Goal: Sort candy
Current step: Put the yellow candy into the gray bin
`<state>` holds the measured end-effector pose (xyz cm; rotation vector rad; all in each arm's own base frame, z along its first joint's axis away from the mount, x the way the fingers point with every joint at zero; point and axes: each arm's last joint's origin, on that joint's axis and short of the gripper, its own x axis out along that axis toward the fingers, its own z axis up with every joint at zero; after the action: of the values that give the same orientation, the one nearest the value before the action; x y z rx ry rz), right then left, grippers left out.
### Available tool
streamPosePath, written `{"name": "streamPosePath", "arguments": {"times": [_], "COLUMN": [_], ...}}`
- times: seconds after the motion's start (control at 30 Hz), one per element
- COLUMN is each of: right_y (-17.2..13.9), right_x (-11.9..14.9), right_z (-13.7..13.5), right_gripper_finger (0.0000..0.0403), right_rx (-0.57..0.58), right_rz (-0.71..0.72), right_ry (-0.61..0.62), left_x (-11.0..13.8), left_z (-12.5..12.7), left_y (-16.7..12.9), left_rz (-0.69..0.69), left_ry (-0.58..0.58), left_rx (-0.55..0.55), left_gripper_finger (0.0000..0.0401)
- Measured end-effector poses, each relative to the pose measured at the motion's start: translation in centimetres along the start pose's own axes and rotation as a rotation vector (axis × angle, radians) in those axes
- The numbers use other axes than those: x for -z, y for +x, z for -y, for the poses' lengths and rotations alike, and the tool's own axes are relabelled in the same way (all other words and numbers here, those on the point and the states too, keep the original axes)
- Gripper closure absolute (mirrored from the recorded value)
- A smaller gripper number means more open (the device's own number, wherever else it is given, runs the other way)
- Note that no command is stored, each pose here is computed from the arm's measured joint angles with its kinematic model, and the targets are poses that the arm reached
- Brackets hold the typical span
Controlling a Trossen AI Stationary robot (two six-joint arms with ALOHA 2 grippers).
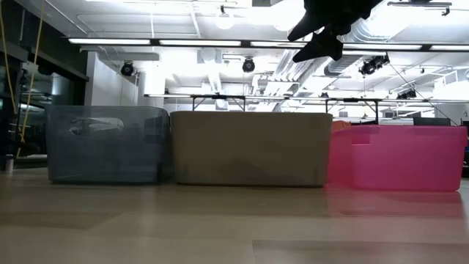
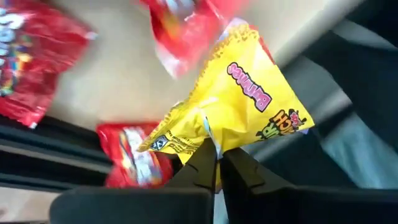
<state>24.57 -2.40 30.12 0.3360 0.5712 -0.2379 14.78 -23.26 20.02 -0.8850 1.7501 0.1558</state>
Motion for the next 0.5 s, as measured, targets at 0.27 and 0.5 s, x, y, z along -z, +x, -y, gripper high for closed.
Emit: {"name": "streamPosePath", "arguments": {"times": [0.27,0.5], "right_y": [0.0,0.0], "right_x": [0.0,-0.2], "right_z": [0.0,-0.1], "right_gripper_finger": [0.0126,0.0126], "right_rx": [0.000,-0.013], "right_rz": [0.000,0.016], "right_ry": [-0.003,0.001], "left_x": [1.7,-2.9], "left_z": [-1.5,-2.9], "left_y": [-8.3,-12.9], "left_rz": [0.065,0.624], "left_ry": [0.290,0.415], "left_rx": [0.312,0.321], "left_gripper_finger": [0.0400,0.0401]}}
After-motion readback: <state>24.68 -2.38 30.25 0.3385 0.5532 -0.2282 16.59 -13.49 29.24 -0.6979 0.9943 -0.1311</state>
